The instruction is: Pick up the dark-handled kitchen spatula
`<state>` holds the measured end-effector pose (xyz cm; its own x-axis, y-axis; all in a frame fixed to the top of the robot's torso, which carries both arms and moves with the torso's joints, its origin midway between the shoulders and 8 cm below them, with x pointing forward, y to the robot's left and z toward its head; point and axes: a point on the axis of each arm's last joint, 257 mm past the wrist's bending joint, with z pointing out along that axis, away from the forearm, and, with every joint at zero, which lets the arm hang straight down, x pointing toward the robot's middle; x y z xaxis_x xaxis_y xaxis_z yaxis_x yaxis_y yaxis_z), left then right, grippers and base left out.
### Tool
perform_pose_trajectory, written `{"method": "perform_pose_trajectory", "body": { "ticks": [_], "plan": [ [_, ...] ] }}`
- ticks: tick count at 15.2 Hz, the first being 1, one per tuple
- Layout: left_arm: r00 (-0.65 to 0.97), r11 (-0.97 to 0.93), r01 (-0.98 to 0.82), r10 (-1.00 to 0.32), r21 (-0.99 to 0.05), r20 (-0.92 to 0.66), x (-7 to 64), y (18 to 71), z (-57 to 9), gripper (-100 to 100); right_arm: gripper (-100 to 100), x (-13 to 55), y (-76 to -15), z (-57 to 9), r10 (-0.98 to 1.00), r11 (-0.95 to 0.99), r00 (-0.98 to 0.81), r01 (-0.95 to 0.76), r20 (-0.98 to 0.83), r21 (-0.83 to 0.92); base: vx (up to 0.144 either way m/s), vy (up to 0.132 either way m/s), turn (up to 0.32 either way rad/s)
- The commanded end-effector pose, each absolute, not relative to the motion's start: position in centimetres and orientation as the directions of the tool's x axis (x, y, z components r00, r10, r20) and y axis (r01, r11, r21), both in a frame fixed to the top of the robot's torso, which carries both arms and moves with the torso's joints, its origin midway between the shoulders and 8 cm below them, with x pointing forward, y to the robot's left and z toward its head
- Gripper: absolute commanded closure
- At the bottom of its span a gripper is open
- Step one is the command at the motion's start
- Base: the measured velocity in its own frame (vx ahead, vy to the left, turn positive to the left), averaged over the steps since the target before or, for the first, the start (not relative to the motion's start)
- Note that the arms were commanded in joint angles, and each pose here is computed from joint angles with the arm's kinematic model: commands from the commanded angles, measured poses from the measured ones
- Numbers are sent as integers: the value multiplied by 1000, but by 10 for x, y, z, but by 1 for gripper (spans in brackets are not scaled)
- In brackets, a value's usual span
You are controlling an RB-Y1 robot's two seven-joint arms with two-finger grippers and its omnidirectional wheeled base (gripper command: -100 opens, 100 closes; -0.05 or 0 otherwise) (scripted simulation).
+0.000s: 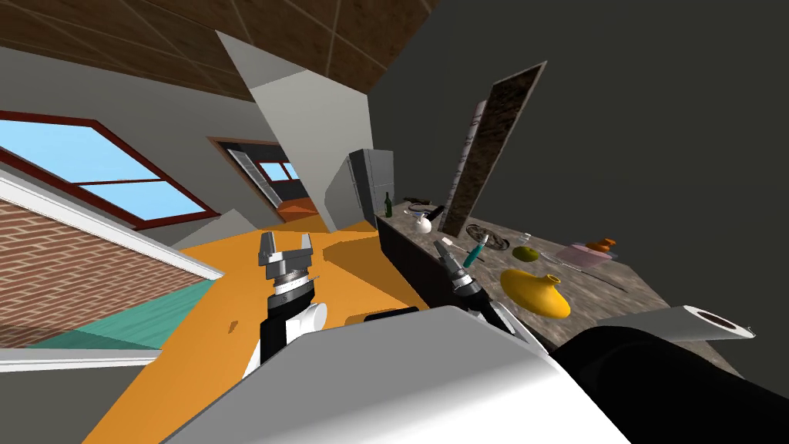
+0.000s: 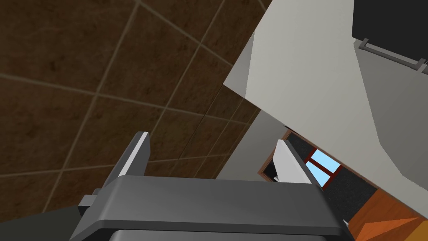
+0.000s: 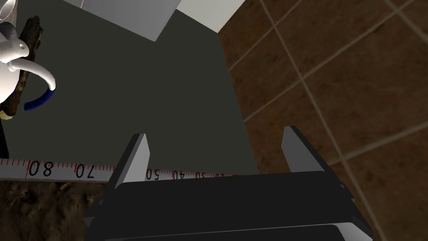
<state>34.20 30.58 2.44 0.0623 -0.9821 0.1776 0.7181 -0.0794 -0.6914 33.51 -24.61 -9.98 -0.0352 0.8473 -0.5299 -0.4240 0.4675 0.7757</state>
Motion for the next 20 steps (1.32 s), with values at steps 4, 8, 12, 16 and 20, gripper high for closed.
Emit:
{"method": "perform_pose_trajectory", "body": {
  "ticks": [4, 8, 12, 16, 20],
  "plan": [
    [62, -80, 718, -982, -691, 178, 342, 306, 24, 0, -100, 314, -253, -165, 791, 526, -160, -314, -590, 791, 32, 134, 81],
    [62, -79, 718, -982, -691, 178, 342, 306, 24, 0, -100, 283, -266, -226, 741, 578, -278, -200, -612, 791, 34, 154, 72],
    [62, -79, 718, -982, -691, 178, 342, 306, 24, 0, -100, 261, -274, -257, 696, 616, -358, -149, -623, 774, 41, 125, 85],
    [62, -79, 718, -982, -691, 178, 342, 306, 24, 0, -100, 210, -295, -311, 640, 670, -478, -36, -601, 742, 46, 114, 72],
    [62, -79, 718, -982, -691, 178, 342, 306, 24, 0, -100, 180, -310, -334, 586, 710, -559, 5, -587, 704, 36, 114, 80]
  ]
}}
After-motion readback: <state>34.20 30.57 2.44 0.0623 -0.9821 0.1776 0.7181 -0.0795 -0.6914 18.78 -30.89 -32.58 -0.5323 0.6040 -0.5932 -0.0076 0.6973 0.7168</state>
